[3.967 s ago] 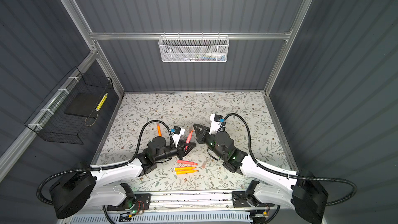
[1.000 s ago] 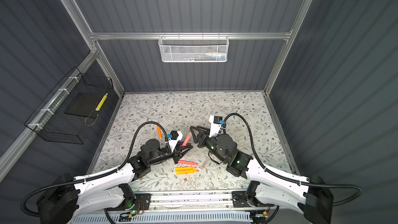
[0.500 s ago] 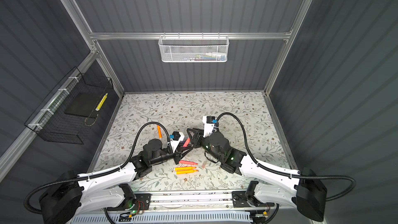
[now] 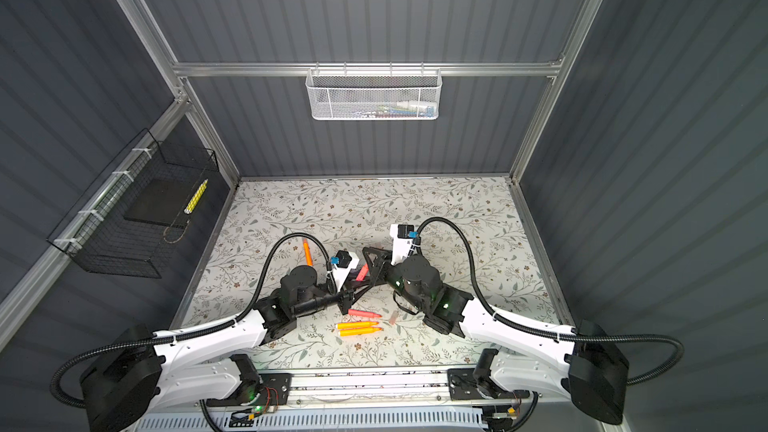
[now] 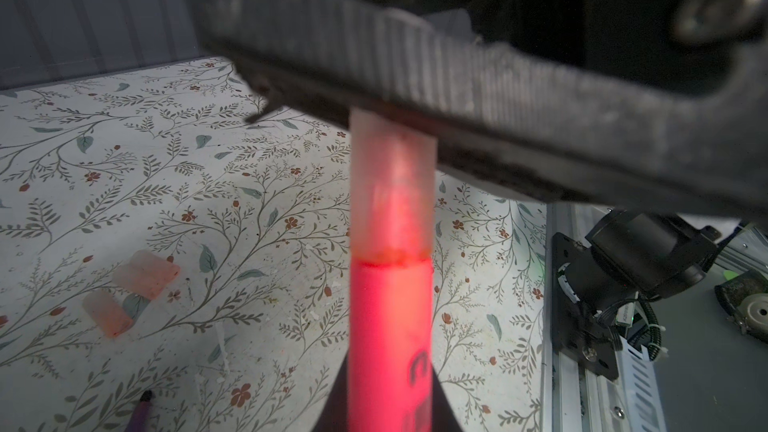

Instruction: Insert the pens into the pen caps

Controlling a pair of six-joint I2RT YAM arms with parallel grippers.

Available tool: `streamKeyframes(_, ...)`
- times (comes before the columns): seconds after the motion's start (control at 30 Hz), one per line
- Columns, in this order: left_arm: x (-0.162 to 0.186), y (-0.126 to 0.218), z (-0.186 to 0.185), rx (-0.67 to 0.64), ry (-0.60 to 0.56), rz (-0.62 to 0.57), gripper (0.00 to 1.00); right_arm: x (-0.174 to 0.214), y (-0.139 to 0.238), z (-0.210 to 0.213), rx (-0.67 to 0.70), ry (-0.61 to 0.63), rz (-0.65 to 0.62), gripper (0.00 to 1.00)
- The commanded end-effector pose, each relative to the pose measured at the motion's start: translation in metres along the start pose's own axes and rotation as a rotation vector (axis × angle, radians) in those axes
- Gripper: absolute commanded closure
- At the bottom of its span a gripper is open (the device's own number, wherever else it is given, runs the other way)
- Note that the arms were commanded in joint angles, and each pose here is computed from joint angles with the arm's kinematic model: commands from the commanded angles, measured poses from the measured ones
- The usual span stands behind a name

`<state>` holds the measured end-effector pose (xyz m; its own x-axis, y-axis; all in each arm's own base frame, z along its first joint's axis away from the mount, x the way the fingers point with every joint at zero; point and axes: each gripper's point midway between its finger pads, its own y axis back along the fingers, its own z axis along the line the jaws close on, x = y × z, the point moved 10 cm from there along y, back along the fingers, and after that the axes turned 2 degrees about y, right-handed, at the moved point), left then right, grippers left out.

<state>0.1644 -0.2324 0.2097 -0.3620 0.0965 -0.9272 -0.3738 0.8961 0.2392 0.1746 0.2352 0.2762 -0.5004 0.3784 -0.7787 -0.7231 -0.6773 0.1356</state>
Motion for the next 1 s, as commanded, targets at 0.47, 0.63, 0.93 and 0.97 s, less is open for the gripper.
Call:
streamKeyframes(0.47, -0.094, -0.001, 0.002, -0.247, -0.124, -0.227, 1.00, 0.053, 0.004, 0.007, -0.092, 0.041, 0.141, 1.00)
streamKeyframes(0.63, -0.105, 0.002, 0.005, -0.309, -0.153, -0.252, 1.00, 0.059, 0.006, 0.008, -0.084, 0.051, 0.143, 1.00)
streamKeyframes(0.93, -0.122, 0.021, 0.036, -0.233, -0.018, -0.325, 1.00, 0.064, 0.009, 0.005, -0.058, 0.046, 0.151, 1.00)
streamKeyframes(0.97, -0.124, 0.024, 0.042, -0.203, 0.009, -0.333, 1.00, 0.067, 0.008, 0.006, -0.076, 0.053, 0.158, 1.00)
